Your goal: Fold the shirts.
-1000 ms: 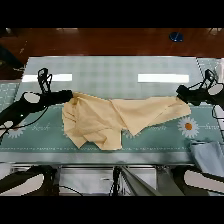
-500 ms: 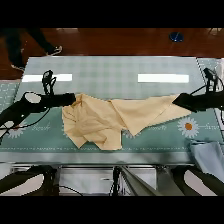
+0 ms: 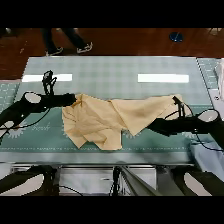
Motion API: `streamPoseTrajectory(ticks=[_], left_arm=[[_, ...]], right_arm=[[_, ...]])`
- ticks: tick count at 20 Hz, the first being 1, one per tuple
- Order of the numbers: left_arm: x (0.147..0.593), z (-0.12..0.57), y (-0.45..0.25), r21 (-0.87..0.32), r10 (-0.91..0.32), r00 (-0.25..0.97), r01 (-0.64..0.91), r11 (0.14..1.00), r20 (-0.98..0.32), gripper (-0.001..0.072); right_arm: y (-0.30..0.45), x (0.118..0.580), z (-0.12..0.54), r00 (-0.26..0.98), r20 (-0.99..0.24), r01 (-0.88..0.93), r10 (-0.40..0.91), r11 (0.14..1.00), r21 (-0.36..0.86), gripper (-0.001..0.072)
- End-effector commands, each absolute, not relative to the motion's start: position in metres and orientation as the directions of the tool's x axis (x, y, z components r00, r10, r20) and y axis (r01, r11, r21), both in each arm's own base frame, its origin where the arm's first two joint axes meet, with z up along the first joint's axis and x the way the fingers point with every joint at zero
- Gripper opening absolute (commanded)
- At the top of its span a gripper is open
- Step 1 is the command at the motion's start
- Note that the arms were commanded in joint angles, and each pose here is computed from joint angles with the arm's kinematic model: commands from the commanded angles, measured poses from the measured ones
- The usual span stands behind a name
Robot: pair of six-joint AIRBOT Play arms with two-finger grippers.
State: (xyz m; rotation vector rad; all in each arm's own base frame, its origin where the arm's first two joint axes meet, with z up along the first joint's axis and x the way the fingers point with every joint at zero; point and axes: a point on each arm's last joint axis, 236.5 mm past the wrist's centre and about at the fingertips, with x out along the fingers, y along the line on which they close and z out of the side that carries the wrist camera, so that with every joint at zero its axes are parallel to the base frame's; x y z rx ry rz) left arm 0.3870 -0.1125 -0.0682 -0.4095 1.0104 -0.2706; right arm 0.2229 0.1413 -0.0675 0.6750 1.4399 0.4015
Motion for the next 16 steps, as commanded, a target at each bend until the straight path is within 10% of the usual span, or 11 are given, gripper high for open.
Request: streamPoseTrajectory(ticks=[1,7,13,16], left_arm=[[0.387,-0.068,-0.113,-0.451,-0.403,0.509,0.032,0.892,-0.761,0.0023],[0.387,-0.068,-0.113,-0.452,-0.404,0.507,0.032,0.891,-0.761,0.0023],[0.387,-0.068,-0.113,-0.451,-0.404,0.508,0.032,0.892,-0.761,0.0023],[0.387,-0.068,-0.112,-0.452,-0.403,0.508,0.031,0.892,-0.761,0.0023]], right_arm=[[0.167,0.214,-0.081,0.087,-0.765,0.149,0.638,0.751,0.643,0.0507],[0.209,0.215,-0.117,0.055,-0.756,0.207,0.652,0.733,0.648,0.0502],[0.214,0.250,-0.125,0.190,-0.750,0.311,0.634,0.685,0.658,0.0033],[0.220,0.260,-0.105,0.189,-0.711,0.242,0.677,0.670,0.702,0.0016]])
